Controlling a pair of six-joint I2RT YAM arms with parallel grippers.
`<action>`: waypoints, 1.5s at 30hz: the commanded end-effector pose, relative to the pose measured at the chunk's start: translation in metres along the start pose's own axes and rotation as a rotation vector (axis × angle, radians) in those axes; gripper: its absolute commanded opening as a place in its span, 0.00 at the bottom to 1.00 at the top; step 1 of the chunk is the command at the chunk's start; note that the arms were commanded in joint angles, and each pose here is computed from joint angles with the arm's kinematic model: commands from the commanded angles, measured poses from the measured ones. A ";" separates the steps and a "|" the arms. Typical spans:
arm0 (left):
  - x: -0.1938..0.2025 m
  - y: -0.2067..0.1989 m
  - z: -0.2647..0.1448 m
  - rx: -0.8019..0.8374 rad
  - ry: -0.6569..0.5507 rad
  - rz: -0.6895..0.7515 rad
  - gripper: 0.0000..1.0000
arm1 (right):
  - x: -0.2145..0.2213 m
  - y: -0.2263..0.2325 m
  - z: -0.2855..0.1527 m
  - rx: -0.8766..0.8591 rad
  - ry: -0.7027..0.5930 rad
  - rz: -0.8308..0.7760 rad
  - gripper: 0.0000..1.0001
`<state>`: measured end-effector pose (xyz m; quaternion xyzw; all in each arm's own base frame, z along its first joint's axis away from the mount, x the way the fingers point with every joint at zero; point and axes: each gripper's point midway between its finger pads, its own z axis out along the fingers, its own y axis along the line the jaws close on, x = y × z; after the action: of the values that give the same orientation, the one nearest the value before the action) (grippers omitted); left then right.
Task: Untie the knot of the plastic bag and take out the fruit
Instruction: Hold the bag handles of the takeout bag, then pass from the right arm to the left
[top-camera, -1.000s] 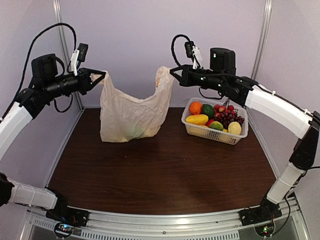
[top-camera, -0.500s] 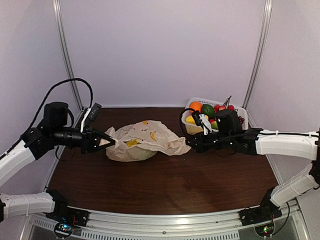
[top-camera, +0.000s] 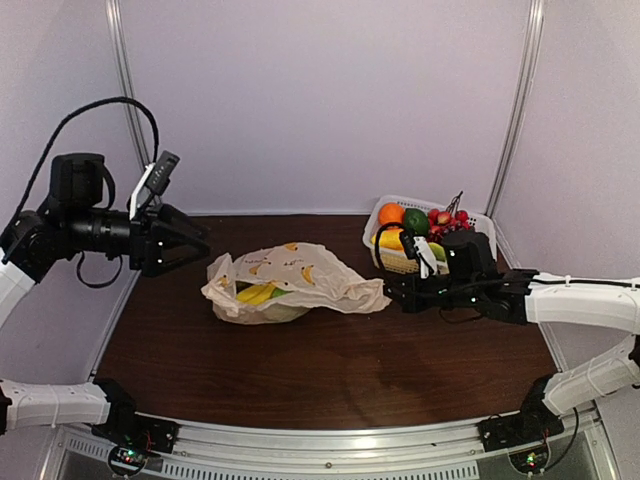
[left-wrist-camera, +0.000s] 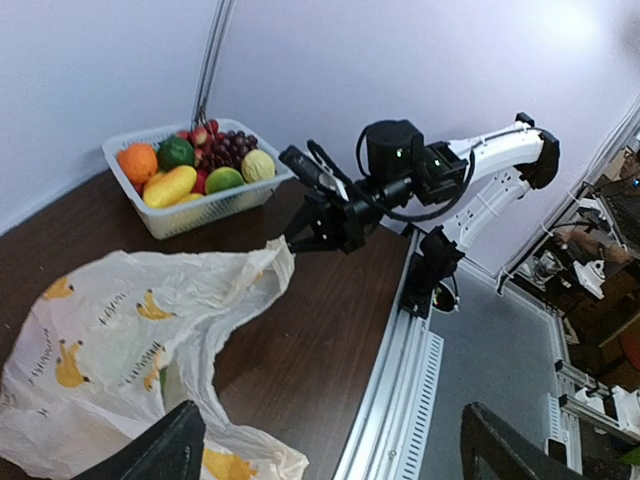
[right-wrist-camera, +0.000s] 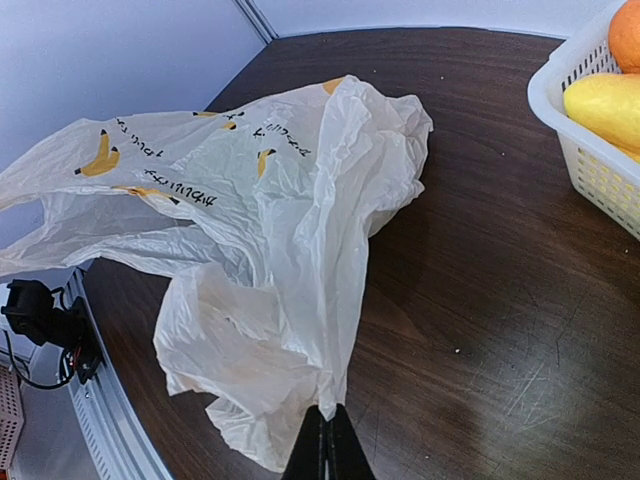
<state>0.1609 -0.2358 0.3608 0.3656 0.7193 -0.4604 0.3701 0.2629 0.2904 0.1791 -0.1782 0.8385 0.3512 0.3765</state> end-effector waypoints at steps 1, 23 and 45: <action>-0.043 0.018 -0.005 -0.151 -0.034 0.105 0.90 | -0.001 -0.003 -0.010 0.029 -0.032 0.009 0.00; 0.060 0.147 0.144 -0.315 0.536 0.211 0.54 | 0.004 -0.009 -0.014 0.060 -0.037 0.014 0.00; 0.108 0.166 0.155 -0.413 0.715 0.322 0.42 | -0.001 -0.007 -0.005 0.053 -0.044 0.018 0.00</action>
<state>0.2848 -0.3112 0.1659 0.5142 0.8163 -0.1210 0.2337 0.2634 0.2798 0.1786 -0.1588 0.8409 0.3364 0.3930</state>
